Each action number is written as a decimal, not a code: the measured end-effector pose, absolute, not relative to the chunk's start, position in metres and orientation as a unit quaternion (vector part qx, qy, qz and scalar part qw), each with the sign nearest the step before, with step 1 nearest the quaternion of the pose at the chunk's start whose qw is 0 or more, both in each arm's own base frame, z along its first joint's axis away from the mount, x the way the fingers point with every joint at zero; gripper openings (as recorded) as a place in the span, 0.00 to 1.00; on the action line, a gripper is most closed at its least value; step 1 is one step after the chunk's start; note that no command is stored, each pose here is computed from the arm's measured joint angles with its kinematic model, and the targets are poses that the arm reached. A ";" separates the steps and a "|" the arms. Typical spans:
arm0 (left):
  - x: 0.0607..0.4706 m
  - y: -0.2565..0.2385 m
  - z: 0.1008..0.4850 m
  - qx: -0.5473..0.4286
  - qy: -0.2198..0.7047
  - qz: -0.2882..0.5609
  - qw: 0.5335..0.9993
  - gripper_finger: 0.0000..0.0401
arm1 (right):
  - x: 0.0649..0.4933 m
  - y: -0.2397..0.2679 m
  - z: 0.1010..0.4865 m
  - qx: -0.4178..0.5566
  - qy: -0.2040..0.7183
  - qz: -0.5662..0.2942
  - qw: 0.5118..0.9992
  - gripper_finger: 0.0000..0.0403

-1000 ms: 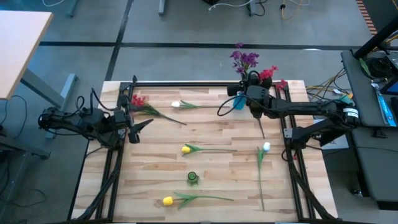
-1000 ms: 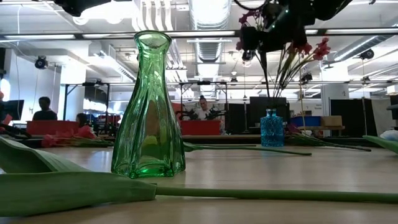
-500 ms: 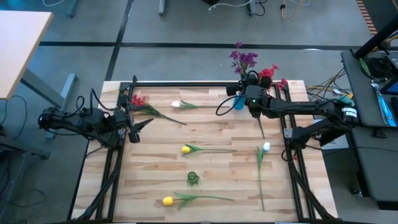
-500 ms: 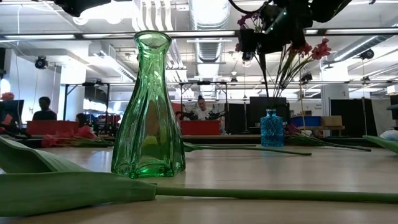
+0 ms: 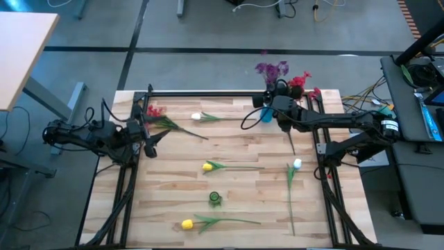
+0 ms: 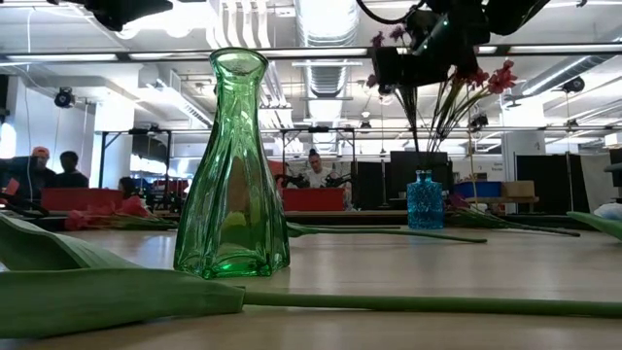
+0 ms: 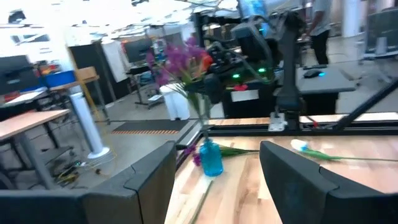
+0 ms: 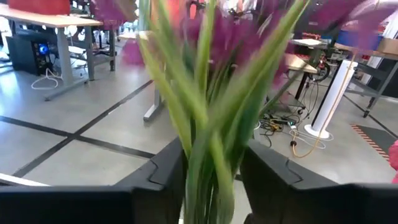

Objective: Sort flowers into vase by color
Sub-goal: Put the bottom purple flowers into the blue vase, then put the bottom white flower into the green vase

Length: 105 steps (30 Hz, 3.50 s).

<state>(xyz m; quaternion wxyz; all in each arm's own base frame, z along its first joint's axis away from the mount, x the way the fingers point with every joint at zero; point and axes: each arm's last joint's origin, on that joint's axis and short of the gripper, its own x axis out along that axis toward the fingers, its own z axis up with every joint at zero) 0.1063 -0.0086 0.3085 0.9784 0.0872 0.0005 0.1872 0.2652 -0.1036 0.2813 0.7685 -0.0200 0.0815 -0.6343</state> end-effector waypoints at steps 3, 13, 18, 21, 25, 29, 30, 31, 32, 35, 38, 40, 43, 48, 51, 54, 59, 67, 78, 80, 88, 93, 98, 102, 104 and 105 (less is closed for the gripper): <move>0.106 -0.008 0.308 0.080 0.001 0.191 0.978 0.54 | 0.264 -0.103 0.279 -0.017 0.089 -0.635 0.768 0.39; 0.107 -0.008 0.308 0.064 -0.001 0.191 0.980 0.54 | 0.263 -0.090 0.283 -0.016 0.091 -0.618 0.781 0.54; 0.108 -0.009 0.307 0.054 0.001 0.191 0.980 0.54 | 0.260 -0.077 0.289 -0.015 0.089 -0.602 0.793 0.62; 0.109 -0.009 0.306 0.045 0.003 0.192 0.980 0.54 | 0.257 -0.068 0.293 -0.008 0.085 -0.591 0.802 0.65; 0.112 -0.008 0.304 0.031 0.011 0.224 0.974 0.54 | 0.250 -0.053 0.298 0.009 0.081 -0.569 0.818 0.67; 0.116 -0.008 0.300 0.026 0.027 0.239 0.970 0.54 | 0.244 -0.037 0.304 0.033 0.079 -0.511 0.856 0.66; 0.118 -0.009 0.299 0.025 0.030 0.239 0.970 0.54 | 0.243 -0.033 0.305 0.042 0.078 -0.491 0.866 0.66; 0.120 -0.009 0.299 0.024 0.032 0.239 0.970 0.54 | 0.242 -0.030 0.307 0.053 0.076 -0.470 0.878 0.65; 0.121 -0.010 0.298 0.024 0.036 0.239 0.970 0.54 | 0.241 -0.026 0.309 0.067 0.073 -0.449 0.888 0.65; 0.125 -0.011 0.295 0.023 0.044 0.239 0.970 0.54 | 0.237 -0.018 0.312 0.102 0.076 -0.388 0.913 0.63; 0.130 -0.012 0.294 0.019 0.051 0.240 0.969 0.54 | 0.232 -0.012 0.316 0.149 0.077 -0.323 0.931 0.62; 0.132 -0.012 0.296 0.013 0.052 0.240 0.969 0.54 | 0.226 -0.010 0.320 0.181 0.073 -0.295 0.936 0.61; 0.133 -0.013 0.302 0.003 0.047 0.240 0.970 0.54 | 0.214 -0.010 0.323 0.215 0.079 -0.278 0.933 0.60; 0.137 -0.014 0.309 0.001 0.061 0.241 0.969 0.54 | 0.193 -0.010 0.324 0.261 0.122 -0.285 0.914 0.60; 0.140 -0.014 0.312 0.004 0.066 0.241 0.968 0.54 | 0.183 -0.009 0.328 0.287 0.161 -0.287 0.900 0.59; 0.144 -0.015 0.314 0.008 0.076 0.242 0.967 0.54 | 0.175 -0.007 0.333 0.312 0.203 -0.284 0.884 0.59; 0.151 -0.017 0.316 0.016 0.090 0.242 0.966 0.54 | 0.176 -0.002 0.339 0.373 0.258 -0.227 0.862 0.58; 0.157 -0.019 0.316 0.023 0.103 0.241 0.965 0.54 | 0.198 0.017 0.332 0.421 0.382 -0.175 0.804 0.58; 0.157 -0.019 0.316 0.025 0.112 0.226 0.967 0.54 | 0.193 0.065 0.307 0.432 0.587 -0.272 0.629 0.58; 0.157 -0.019 0.315 0.026 0.115 0.226 0.967 0.54 | 0.193 0.077 0.297 0.433 0.598 -0.289 0.610 0.58; 0.157 -0.019 0.315 0.029 0.115 0.225 0.967 0.54 | 0.192 0.107 0.251 0.435 0.605 -0.356 0.564 0.56; 0.157 -0.019 0.315 0.031 0.118 0.225 0.967 0.54 | 0.196 0.112 0.211 0.456 0.593 -0.366 0.554 0.53; 0.158 -0.019 0.314 0.032 0.120 0.225 0.967 0.54 | 0.190 0.109 0.175 0.436 0.602 -0.400 0.537 0.48; 0.159 -0.020 0.313 0.031 0.122 0.225 0.966 0.54 | 0.187 0.107 0.156 0.430 0.604 -0.411 0.530 0.42; 0.160 -0.020 0.312 0.030 0.123 0.225 0.966 0.54 | 0.187 0.107 0.151 0.427 0.605 -0.415 0.529 0.38; 0.161 -0.020 0.312 0.029 0.125 0.225 0.966 0.54 | 0.187 0.107 0.148 0.425 0.606 -0.416 0.528 0.35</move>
